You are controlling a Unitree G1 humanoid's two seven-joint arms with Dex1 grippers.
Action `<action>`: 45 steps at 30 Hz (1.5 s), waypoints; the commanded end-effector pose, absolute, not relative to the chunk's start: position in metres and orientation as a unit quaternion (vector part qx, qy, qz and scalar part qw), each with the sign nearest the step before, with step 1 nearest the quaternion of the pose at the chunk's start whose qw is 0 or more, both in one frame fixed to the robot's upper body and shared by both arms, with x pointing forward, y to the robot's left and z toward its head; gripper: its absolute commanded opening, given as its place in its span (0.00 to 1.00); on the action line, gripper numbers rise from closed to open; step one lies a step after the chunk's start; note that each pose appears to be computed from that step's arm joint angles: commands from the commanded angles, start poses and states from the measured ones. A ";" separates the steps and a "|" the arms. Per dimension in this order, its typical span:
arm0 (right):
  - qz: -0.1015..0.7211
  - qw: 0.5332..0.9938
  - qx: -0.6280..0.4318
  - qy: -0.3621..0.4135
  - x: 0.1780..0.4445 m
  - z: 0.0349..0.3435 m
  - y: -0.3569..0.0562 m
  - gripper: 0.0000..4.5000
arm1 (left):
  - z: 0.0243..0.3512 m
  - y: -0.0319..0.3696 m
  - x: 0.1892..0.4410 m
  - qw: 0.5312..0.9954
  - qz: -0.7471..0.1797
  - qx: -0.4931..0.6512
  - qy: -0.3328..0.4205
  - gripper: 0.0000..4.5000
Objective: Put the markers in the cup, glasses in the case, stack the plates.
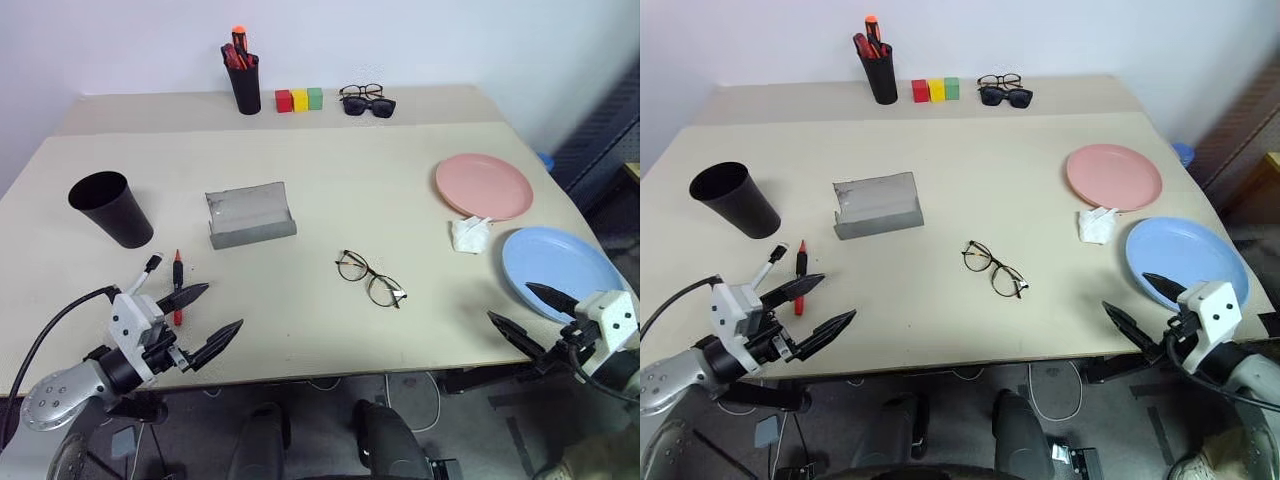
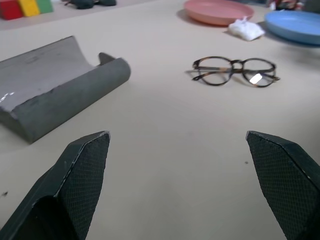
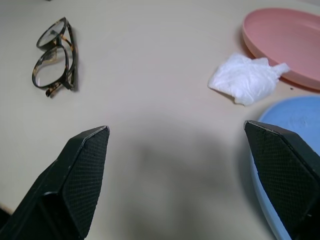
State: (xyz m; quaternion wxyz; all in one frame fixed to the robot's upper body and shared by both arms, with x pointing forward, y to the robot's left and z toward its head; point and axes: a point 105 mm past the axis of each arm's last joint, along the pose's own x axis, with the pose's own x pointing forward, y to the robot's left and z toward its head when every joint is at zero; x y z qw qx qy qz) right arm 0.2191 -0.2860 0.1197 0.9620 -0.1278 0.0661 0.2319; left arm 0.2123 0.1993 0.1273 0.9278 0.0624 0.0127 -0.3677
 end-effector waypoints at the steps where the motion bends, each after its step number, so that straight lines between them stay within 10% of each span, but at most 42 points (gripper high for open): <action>1: 0.237 0.959 -0.146 0.042 0.220 0.136 -0.285 0.98 | 0.138 0.196 0.210 0.923 -0.379 0.061 -0.004 1.00; 26: 0.261 0.956 -0.134 0.008 0.241 0.154 -0.269 0.98 | 0.143 0.198 0.215 0.940 -0.337 0.048 -0.013 1.00; 45: 0.517 0.845 -0.116 -0.074 0.278 0.163 -0.152 0.98 | 0.123 0.225 0.297 0.988 0.003 -0.049 0.144 1.00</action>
